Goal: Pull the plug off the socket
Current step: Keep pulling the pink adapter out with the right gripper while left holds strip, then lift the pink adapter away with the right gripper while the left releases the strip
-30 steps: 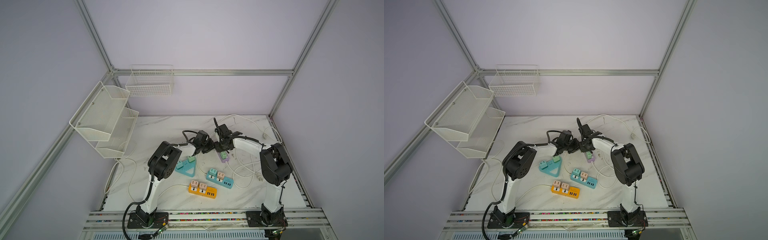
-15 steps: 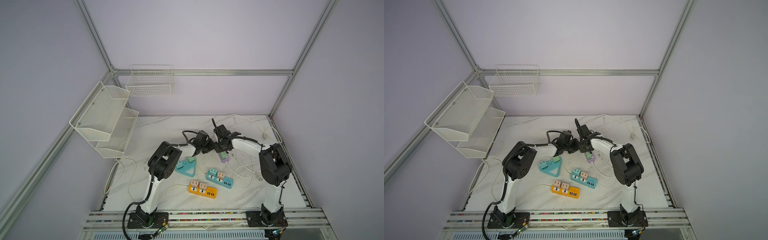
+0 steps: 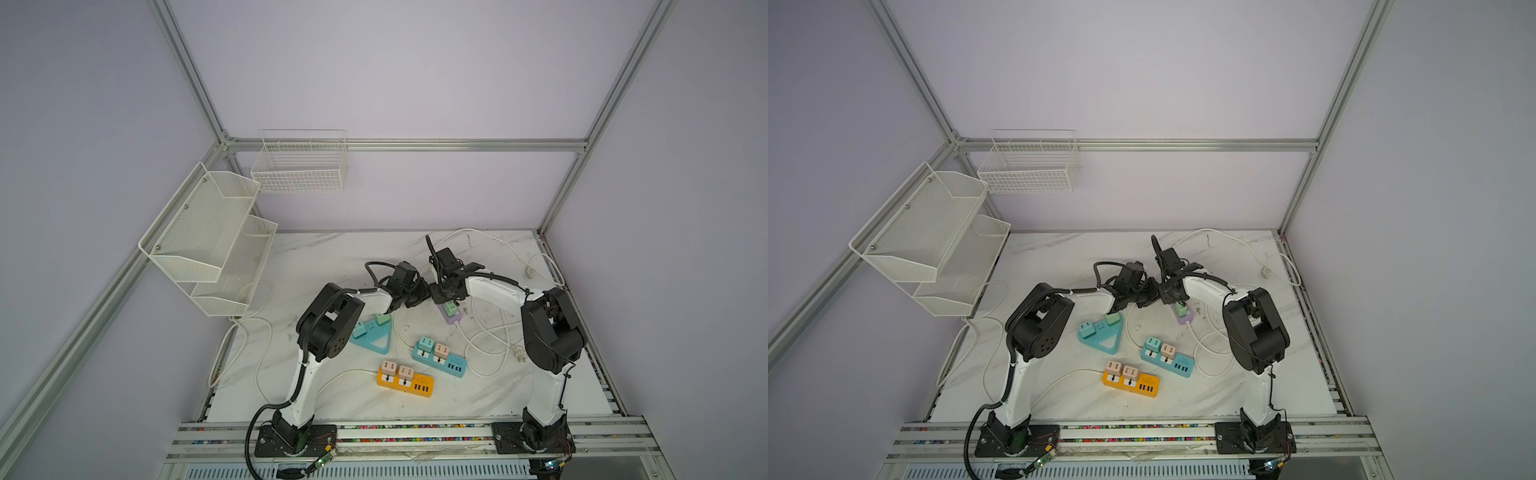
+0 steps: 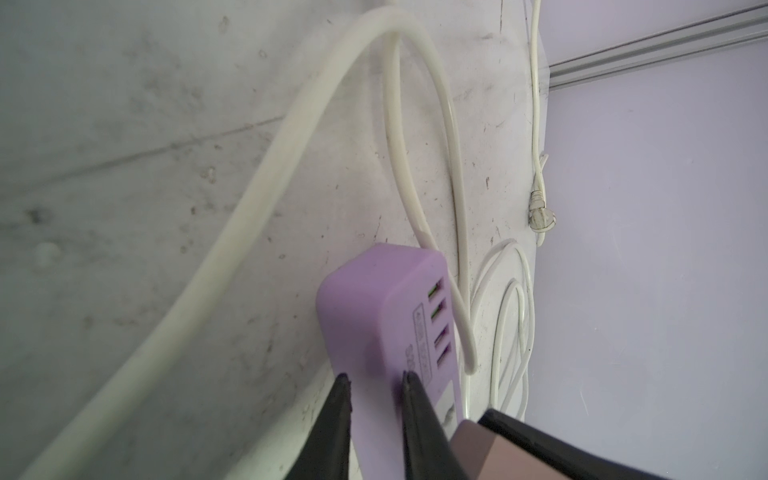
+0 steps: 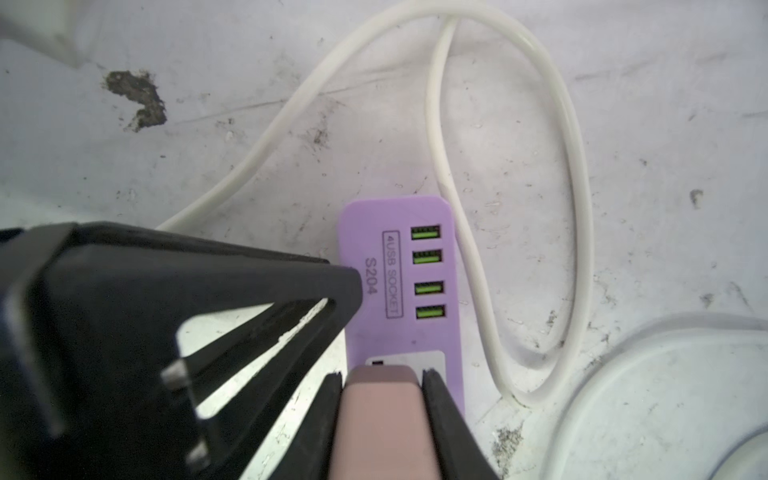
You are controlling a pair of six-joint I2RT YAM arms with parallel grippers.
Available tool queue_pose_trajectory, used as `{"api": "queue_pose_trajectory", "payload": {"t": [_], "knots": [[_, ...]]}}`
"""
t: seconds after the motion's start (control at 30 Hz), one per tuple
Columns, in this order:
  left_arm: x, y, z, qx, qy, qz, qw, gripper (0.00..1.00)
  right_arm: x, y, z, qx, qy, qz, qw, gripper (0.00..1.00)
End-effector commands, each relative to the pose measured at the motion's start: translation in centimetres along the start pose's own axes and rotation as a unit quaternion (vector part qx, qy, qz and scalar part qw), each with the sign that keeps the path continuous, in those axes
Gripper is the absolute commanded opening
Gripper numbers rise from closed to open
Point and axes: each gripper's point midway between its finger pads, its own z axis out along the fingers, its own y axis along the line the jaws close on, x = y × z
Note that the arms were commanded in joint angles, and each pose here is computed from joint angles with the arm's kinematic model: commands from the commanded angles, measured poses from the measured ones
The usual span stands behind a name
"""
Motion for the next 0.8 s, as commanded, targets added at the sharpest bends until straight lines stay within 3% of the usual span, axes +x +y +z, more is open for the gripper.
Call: {"api": "queue_pose_trajectory", "payload": {"t": [0.0, 0.33, 0.6, 0.77], "knots": [[6.1, 11.7, 0.6, -0.181, 0.081, -0.046, 0.979, 0.21, -3.6, -0.4, -2.9, -0.005, -0.072, 0.006, 0.997, 0.02], [5.2, 9.8, 0.9, -0.16, 0.077, -0.038, 0.983, 0.21, -5.4, -4.9, -6.8, 0.017, -0.115, 0.058, 0.991, 0.02], [0.7, 1.7, 0.3, -0.087, 0.035, 0.0, 0.996, 0.23, -6.8, -4.8, -12.2, -0.035, -0.181, 0.114, 0.976, 0.02], [-2.3, -3.6, -1.9, -0.044, -0.005, 0.026, 0.999, 0.26, -6.7, -3.9, -14.8, -0.081, -0.202, 0.143, 0.965, 0.02]]}}
